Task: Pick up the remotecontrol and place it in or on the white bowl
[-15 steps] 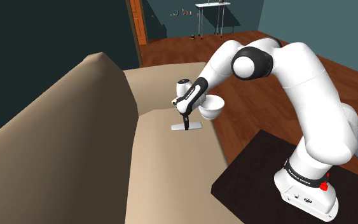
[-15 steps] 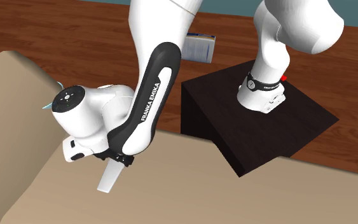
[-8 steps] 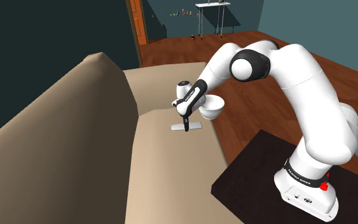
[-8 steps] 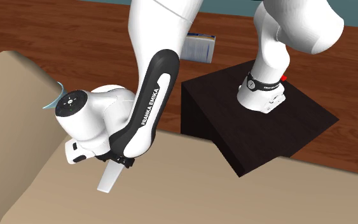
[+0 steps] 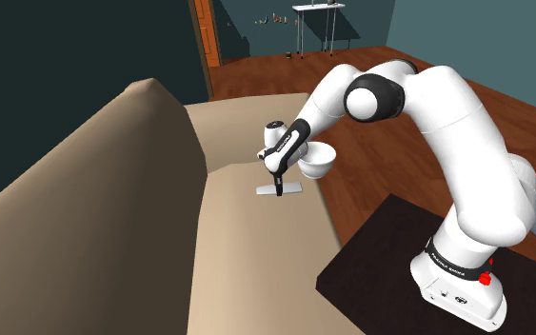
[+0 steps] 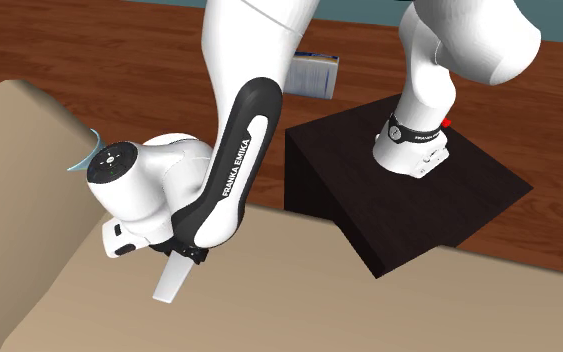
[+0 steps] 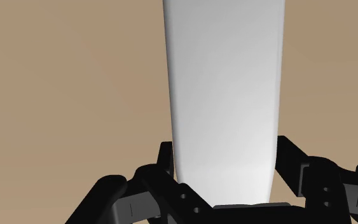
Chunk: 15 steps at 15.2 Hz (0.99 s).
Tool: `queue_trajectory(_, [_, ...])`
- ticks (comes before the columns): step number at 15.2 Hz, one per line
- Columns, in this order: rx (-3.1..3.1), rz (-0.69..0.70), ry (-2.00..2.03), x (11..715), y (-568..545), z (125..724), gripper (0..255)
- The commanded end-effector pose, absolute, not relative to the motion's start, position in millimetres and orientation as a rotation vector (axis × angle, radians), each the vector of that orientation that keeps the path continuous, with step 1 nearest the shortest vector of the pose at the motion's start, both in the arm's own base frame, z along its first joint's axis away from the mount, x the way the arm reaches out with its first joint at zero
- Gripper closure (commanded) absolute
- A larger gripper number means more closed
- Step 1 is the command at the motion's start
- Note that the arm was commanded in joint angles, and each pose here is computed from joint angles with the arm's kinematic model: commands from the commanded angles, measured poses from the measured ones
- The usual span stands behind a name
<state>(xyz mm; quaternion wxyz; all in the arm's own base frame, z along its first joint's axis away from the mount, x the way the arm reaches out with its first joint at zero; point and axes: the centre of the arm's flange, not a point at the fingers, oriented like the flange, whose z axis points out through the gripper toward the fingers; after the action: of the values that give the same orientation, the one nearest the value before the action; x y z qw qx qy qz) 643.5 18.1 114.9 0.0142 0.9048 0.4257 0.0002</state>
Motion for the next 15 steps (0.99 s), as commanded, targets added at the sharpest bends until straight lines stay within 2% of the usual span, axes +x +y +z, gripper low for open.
queue_trajectory(1, [2.817, 0.001, 1.326, 643.5, 18.2, 114.9, 255])
queue_trajectory(4, [2.817, 0.001, 1.326, 643.5, 18.1, 114.8, 255])
queue_trajectory(15, [2.817, 0.001, 1.326, 643.5, 18.1, 172.9, 255])
